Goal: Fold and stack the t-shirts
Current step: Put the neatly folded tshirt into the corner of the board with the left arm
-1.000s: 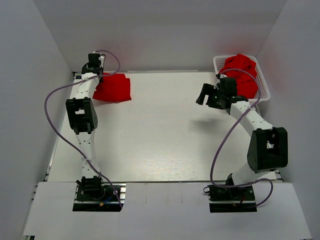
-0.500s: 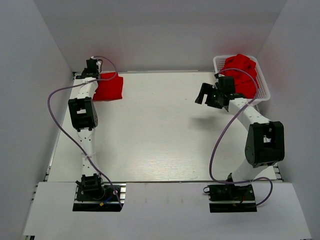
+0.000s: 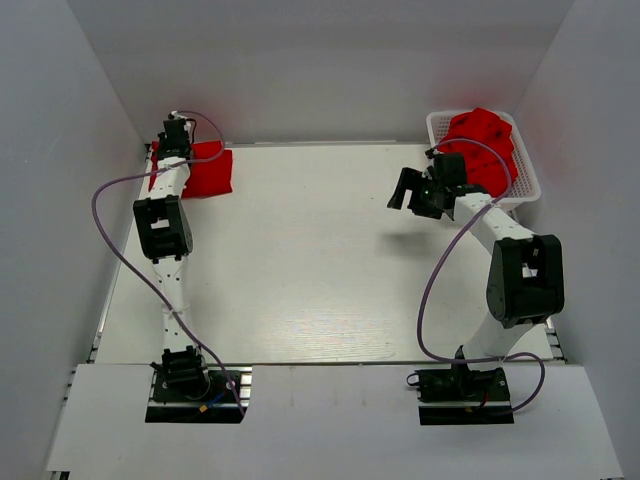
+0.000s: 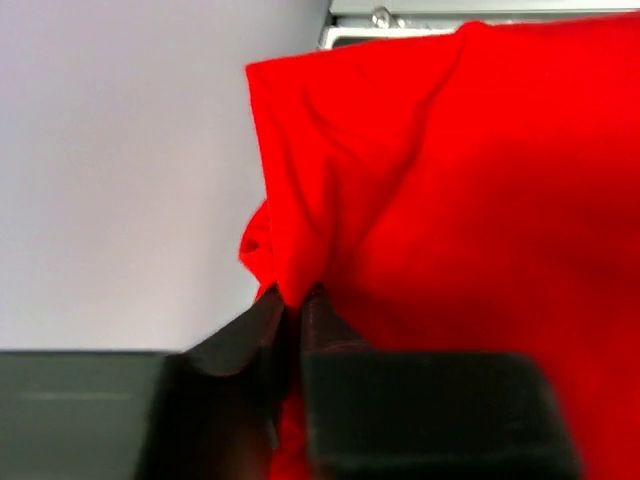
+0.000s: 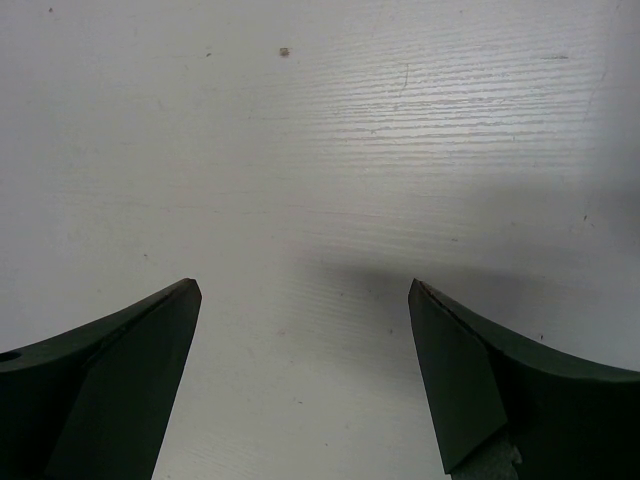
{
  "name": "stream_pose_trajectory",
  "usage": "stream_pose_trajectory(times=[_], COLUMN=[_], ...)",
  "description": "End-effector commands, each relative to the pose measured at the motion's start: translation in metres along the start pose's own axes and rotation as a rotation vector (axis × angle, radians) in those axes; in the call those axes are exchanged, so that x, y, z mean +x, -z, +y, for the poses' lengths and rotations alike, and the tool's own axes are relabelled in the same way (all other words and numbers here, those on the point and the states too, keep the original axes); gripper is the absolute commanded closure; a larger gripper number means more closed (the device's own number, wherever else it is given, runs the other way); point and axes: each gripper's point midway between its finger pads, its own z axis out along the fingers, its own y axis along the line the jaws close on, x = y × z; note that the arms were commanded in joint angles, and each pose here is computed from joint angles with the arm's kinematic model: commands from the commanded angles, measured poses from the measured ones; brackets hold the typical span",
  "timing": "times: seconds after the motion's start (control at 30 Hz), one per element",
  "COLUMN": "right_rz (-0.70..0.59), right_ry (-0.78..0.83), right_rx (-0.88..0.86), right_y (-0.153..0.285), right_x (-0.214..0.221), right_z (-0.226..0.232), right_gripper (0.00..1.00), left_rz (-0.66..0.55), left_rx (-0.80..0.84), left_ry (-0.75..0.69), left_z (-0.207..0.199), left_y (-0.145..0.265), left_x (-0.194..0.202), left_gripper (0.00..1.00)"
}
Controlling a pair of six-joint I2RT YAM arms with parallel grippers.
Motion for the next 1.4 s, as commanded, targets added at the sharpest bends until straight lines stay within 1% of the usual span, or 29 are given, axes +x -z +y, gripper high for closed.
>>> stream_pose_trajectory(times=[0.0,0.03,0.07,0.2,0.23,0.3,0.33,0.37,0.43,0.5,0.53,0.57,0.6,0.63,0.67,0.7,0.77,0.8,0.87,0.9,0.93,0.97,1.0,1.03,1.07,1.13,1.2,1.3,1.37], right_rz=[-0.031,-0.032,-0.028,-0.039,-0.040,-0.045,-0.052,-0.052,-0.056,-0.081,-0.084,-0.072,-0.095,-0.074,-0.073,-0.082,-0.049,-0.062,-0.042,-0.037,-0.038,-0.033,-0.030,-0.037,-0.019,-0.034,-0.036,-0.055,-0.064], right_ry=[-0.003,-0.002,-0.005,0.006,0.005,0.007,0.012,0.012,0.013,0.017,0.016,0.015,0.021,0.017,0.016,0.020,0.028,0.036,0.037,0.038,0.038,0.035,0.035,0.037,0.037,0.046,0.025,0.008,0.020], right_rx=[-0.039,-0.044,-0.042,-0.051,-0.053,-0.055,-0.067,-0.074,-0.073,-0.073,-0.069,-0.061,-0.072,-0.068,-0.069,-0.075,-0.060,-0.062,-0.057,-0.057,-0.067,-0.067,-0.068,-0.062,-0.059,-0.079,-0.075,-0.086,-0.113], right_y=[0.004,0.004,0.005,0.006,0.004,0.004,0.006,0.005,0.006,0.012,0.015,0.014,0.021,0.019,0.021,0.028,0.028,0.038,0.044,0.047,0.048,0.051,0.052,0.054,0.052,0.053,0.050,0.048,0.047], right_x=[-0.016,-0.017,-0.016,-0.018,-0.018,-0.020,-0.021,-0.021,-0.020,-0.024,-0.022,-0.016,-0.020,-0.009,-0.007,-0.007,0.009,0.008,0.025,0.035,0.038,0.047,0.053,0.055,0.065,0.065,0.069,0.064,0.060], right_z=[0.012,0.013,0.013,0.015,0.015,0.015,0.018,0.020,0.019,0.020,0.019,0.016,0.020,0.017,0.017,0.019,0.011,0.013,0.010,0.007,0.008,0.004,0.003,0.002,-0.001,0.001,-0.001,0.002,0.007], right_gripper=[0.10,0.10,0.10,0.10,0.10,0.10,0.10,0.10,0.10,0.10,0.10,0.10,0.10,0.10,0.10,0.10,0.10,0.10,0.10,0.10,0.10,0.10,0.10,0.10,0.10,0.10,0.10,0.10,0.10], left_rz=[-0.109,-0.109,-0.120,-0.170,-0.157,-0.189,-0.202,-0.196,-0.213,-0.181,-0.208,-0.219,-0.180,-0.199,-0.193,-0.156,-0.136,-0.102,-0.073,-0.056,-0.058,0.010,-0.017,-0.083,-0.053,-0.100,-0.120,-0.146,-0.130], left_rx=[-0.044,-0.044,-0.049,-0.047,-0.050,-0.016,0.032,0.073,0.133,0.265,0.329,0.432,0.506,0.544,0.591,0.640,0.675,0.728,0.739,0.780,0.825,0.846,0.888,0.962,0.967,0.946,0.911,0.922,0.912], left_ry=[0.069,0.069,0.077,0.148,0.151,0.159,0.186,0.193,0.236,0.292,0.313,0.319,0.332,0.354,0.361,0.361,0.361,0.324,0.288,0.272,0.264,0.231,0.281,0.297,0.282,0.310,0.330,0.328,0.310], left_z=[0.033,0.033,0.038,0.050,0.053,0.050,0.048,0.034,0.037,0.016,0.014,-0.002,-0.029,-0.029,-0.042,-0.073,-0.093,-0.124,-0.143,-0.161,-0.168,-0.184,-0.187,-0.177,-0.181,-0.164,-0.154,-0.150,-0.151], left_y=[0.015,0.015,0.020,0.039,0.044,0.066,0.080,0.085,0.110,0.132,0.156,0.172,0.186,0.207,0.221,0.239,0.270,0.296,0.323,0.350,0.365,0.368,0.381,0.411,0.413,0.430,0.432,0.445,0.446], left_x=[-0.045,-0.045,-0.050,-0.074,-0.073,-0.091,-0.099,-0.099,-0.112,-0.109,-0.120,-0.124,-0.113,-0.120,-0.120,-0.110,-0.106,-0.095,-0.078,-0.056,-0.045,-0.002,-0.003,-0.008,0.021,0.025,0.025,0.024,0.030], left_gripper=[0.55,0.10,0.00,0.00,0.00,0.00,0.00,0.00,0.00,0.00,0.00,0.00,0.00,0.00,0.00,0.00,0.00,0.00,0.00,0.00,0.00,0.00,0.00,0.00,0.00,0.00,0.00,0.00,0.00])
